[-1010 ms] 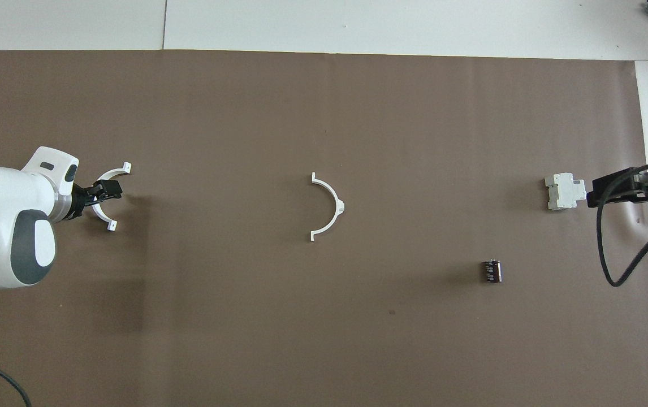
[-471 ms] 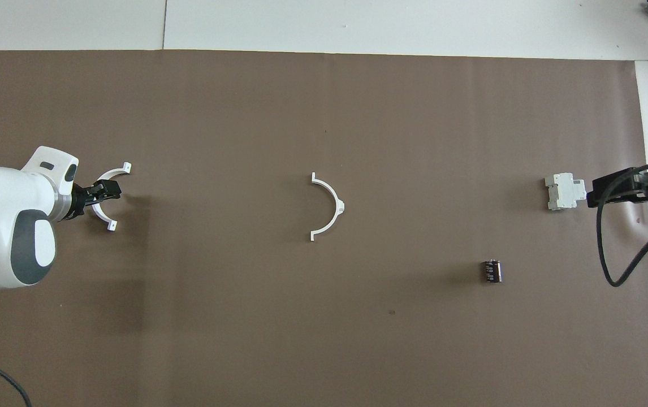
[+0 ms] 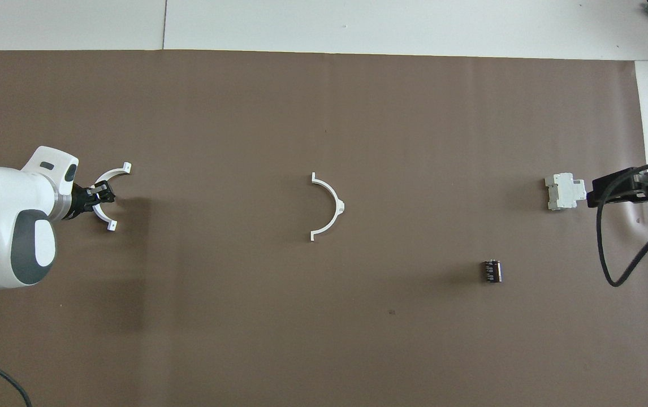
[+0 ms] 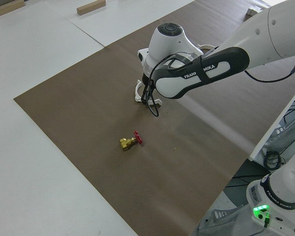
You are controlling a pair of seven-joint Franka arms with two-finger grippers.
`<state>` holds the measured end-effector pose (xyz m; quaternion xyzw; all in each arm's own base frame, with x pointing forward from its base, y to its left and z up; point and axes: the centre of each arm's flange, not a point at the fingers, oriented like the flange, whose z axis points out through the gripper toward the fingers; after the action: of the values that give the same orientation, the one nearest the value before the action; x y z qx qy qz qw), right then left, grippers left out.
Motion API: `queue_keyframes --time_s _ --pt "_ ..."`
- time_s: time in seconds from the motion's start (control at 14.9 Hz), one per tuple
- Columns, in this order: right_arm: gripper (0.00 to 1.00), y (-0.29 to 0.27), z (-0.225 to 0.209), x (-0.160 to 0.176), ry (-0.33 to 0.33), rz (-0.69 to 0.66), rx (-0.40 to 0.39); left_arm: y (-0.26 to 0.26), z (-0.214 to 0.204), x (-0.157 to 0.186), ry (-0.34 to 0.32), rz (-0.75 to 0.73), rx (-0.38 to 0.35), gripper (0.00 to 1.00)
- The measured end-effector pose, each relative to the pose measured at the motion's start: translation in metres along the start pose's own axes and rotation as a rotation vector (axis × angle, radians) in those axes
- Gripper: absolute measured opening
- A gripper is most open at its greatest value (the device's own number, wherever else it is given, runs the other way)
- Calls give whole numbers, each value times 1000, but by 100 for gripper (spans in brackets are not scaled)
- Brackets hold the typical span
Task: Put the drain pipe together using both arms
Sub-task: 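Carry the held clamp half toward the clamp half at the centre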
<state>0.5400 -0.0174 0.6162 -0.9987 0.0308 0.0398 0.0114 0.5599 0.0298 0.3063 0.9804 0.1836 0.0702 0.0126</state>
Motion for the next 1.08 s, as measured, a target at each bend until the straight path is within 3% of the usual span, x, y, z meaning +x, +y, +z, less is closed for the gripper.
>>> queue_keyframes --time_s 0.27,0.47,0.74,1.08 --pt "100 0 0 0 0 0 0 31 -9 -2 6 32 -12 7" --pt "100 0 0 0 0 0 0 114 -44 -9 15 -21 -42 7" --pt "100 0 0 0 0 0 0 222 -64 -70 13 -48 -91 7" --pt "100 0 0 0 0 0 0 306 -56 -121 -14 -111 -117 7"
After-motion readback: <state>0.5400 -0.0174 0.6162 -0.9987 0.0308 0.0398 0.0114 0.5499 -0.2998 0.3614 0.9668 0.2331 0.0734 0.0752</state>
